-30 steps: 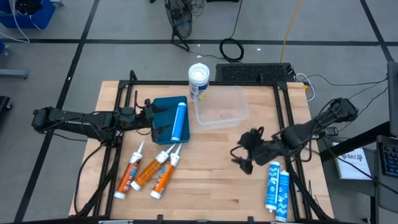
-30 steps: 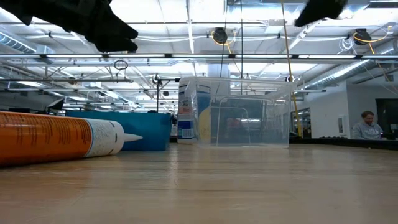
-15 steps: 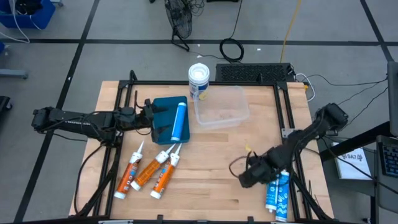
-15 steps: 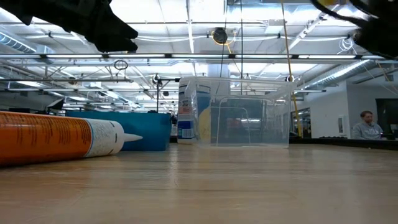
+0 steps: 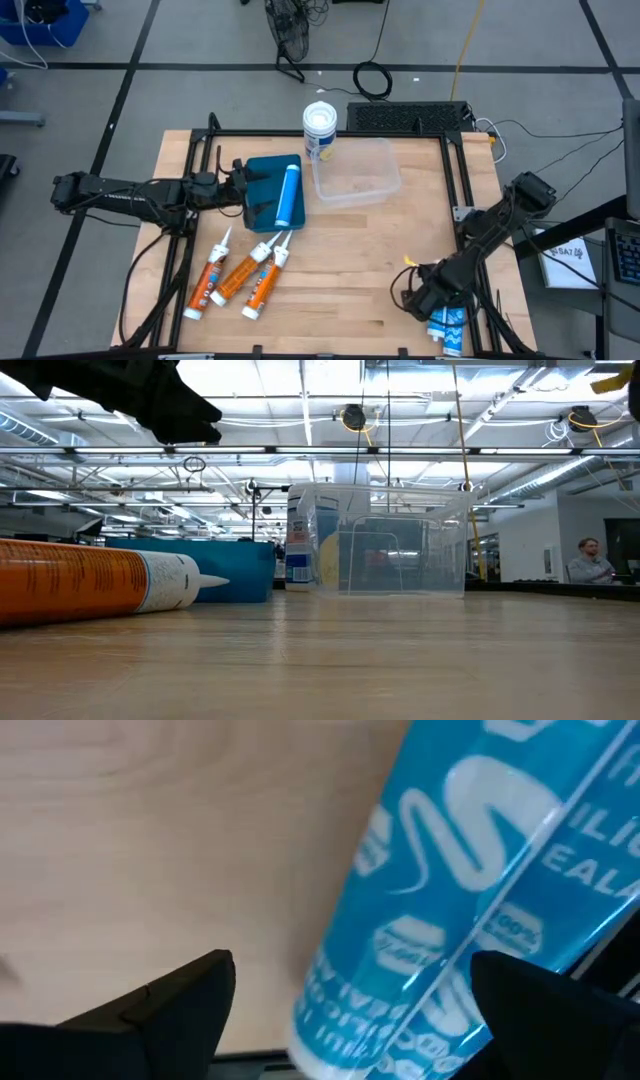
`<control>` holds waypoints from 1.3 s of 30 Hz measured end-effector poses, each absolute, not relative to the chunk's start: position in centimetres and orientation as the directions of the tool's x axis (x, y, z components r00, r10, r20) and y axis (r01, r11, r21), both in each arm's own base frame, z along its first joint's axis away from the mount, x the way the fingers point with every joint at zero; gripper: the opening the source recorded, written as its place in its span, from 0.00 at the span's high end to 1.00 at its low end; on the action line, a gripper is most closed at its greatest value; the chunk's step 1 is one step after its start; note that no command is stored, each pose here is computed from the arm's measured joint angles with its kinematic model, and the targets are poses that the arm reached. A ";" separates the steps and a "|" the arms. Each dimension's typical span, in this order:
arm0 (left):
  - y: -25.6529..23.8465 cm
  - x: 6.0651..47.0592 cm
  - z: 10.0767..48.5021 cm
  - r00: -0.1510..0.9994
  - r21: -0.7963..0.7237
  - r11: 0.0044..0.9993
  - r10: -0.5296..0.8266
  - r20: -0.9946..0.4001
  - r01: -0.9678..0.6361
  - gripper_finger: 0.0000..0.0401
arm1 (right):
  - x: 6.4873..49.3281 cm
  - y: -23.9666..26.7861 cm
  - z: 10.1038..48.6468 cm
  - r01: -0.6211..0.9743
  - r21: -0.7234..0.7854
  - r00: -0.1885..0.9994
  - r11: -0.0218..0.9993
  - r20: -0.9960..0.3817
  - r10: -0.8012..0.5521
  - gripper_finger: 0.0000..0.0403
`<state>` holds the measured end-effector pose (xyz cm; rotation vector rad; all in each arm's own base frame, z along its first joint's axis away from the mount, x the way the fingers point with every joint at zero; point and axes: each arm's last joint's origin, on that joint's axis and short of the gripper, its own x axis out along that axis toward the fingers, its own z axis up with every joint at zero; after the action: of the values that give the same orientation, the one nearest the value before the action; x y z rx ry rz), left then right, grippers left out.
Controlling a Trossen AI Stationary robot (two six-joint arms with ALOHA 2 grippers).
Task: Pick & place silicon tubes, Sealant and Lysol wipes
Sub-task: Put the blue caulk tube into the blue bin
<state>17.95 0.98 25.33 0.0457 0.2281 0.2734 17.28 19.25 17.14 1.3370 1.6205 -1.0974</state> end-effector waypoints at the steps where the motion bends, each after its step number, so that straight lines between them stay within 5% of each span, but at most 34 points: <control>1: 1.0 17.9 25.3 0.937 0.076 0.962 0.273 -0.217 -0.262 0.12 | 17.1 19.2 17.0 0.984 -0.156 -0.176 0.087 -0.926 0.334 0.06; 23: 1.0 17.9 25.3 0.937 0.076 0.962 0.273 -0.217 -0.262 0.09 | 18.8 16.5 16.2 0.961 0.158 0.181 0.227 -0.980 -0.084 0.06; 30: 1.0 17.9 25.3 0.937 0.076 0.962 0.273 -0.217 -0.262 0.09 | 19.9 17.1 17.0 0.907 0.274 0.268 0.321 -0.961 0.063 0.06; 39: 1.0 17.9 25.3 0.937 0.076 0.962 0.273 -0.217 -0.262 0.07 | 20.6 20.0 19.6 0.744 0.597 0.514 0.299 -0.798 0.314 0.06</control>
<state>17.95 0.98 25.33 0.0460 0.2282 0.2734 20.63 20.03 19.61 1.2887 1.0526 -0.3702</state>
